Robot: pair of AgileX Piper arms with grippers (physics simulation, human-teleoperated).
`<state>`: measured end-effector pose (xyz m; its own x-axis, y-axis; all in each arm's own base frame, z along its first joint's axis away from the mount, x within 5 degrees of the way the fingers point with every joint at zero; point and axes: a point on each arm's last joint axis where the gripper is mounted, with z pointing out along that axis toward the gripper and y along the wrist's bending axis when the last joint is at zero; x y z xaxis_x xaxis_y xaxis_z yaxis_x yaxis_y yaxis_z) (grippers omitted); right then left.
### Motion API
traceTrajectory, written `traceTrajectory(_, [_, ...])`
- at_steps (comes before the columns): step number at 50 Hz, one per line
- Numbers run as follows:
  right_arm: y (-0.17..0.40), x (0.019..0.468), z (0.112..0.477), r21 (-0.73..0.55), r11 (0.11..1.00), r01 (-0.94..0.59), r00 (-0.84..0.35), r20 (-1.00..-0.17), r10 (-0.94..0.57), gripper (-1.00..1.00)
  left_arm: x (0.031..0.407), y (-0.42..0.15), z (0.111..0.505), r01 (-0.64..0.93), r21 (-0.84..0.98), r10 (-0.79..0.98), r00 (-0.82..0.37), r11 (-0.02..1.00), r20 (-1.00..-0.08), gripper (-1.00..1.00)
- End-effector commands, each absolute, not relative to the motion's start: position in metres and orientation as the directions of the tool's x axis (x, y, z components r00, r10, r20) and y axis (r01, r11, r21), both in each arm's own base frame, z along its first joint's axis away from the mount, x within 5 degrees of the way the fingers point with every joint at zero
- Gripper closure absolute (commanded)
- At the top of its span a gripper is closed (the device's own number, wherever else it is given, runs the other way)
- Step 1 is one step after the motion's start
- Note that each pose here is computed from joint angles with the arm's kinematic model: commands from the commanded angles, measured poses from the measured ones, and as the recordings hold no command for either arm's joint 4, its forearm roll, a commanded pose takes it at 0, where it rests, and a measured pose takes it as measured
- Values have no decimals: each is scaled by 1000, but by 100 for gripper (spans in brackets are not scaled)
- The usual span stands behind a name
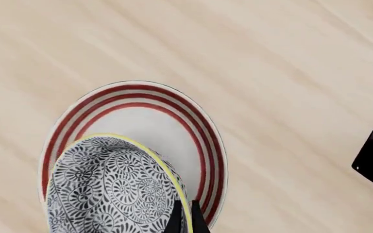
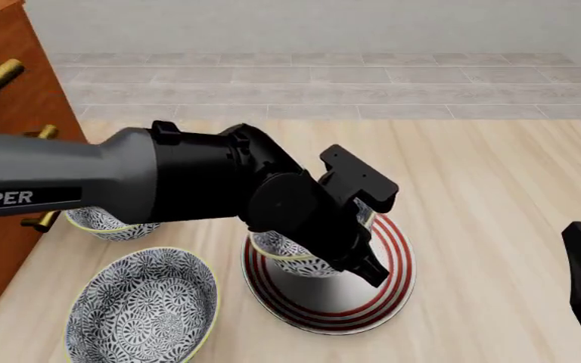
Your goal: Put the bowl at the front on the plate.
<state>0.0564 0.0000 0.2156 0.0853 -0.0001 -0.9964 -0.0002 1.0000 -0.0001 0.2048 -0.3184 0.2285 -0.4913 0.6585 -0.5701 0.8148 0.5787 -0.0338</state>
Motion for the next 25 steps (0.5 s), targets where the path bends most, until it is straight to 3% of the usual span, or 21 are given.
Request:
traceTrajectory(1, [0,56,215,0,1000,0,85,-996,0,-100,204,-321,221,822,-27,671,-482,569,-564,100])
traceTrajectory(25, [0,56,215,0,1000,0,86,-996,0,-100,201,-323,209,824,-29,681,-486,565,-547,100])
